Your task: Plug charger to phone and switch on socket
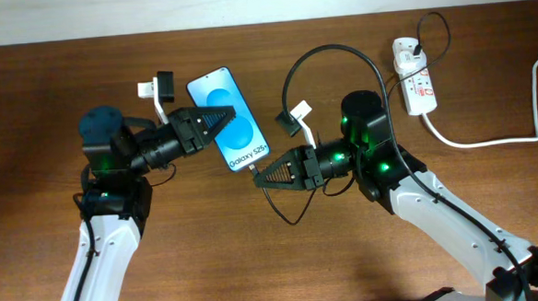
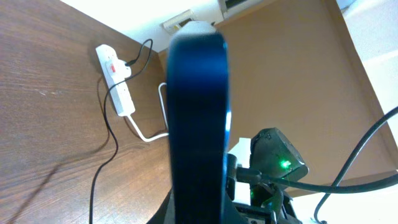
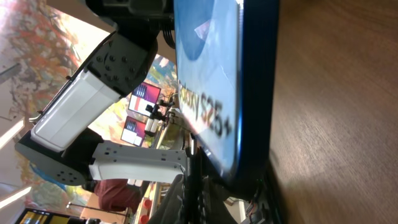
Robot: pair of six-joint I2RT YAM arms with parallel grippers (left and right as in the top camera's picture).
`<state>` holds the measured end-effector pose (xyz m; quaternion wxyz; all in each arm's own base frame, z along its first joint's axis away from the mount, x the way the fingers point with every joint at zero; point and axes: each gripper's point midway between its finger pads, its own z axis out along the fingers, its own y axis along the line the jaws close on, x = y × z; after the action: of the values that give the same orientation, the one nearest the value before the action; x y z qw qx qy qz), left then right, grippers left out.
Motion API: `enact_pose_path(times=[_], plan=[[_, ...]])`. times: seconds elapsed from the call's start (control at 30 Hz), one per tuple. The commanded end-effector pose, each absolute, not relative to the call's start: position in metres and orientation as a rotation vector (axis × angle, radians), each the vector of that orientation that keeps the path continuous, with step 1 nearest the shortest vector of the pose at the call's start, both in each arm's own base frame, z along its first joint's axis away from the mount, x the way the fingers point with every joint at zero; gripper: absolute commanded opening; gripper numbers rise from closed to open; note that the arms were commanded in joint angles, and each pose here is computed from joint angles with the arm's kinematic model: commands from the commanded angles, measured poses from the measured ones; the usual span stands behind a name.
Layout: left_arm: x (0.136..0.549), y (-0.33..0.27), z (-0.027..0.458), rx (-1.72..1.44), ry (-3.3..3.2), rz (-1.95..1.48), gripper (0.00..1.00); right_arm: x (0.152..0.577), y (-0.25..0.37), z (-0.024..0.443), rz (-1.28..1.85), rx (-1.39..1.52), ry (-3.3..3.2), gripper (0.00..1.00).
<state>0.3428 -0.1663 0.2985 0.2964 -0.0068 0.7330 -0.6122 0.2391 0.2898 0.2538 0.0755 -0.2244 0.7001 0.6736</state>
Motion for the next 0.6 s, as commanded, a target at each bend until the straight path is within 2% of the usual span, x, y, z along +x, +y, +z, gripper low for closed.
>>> enact_pose_path(times=[0.0, 0.57], plan=[[0.3411, -0.1685, 0.3096, 0.015, 1.923, -1.624, 0.00, 0.2365, 0.2912, 0.2548, 2.035, -0.694, 2.094, 0.04], [0.3411, -0.1685, 0.3095, 0.014, 1.923, -1.625, 0.00, 0.2354, 0.2909, 0.2538, 2.084, -0.613, 2.167, 0.04]])
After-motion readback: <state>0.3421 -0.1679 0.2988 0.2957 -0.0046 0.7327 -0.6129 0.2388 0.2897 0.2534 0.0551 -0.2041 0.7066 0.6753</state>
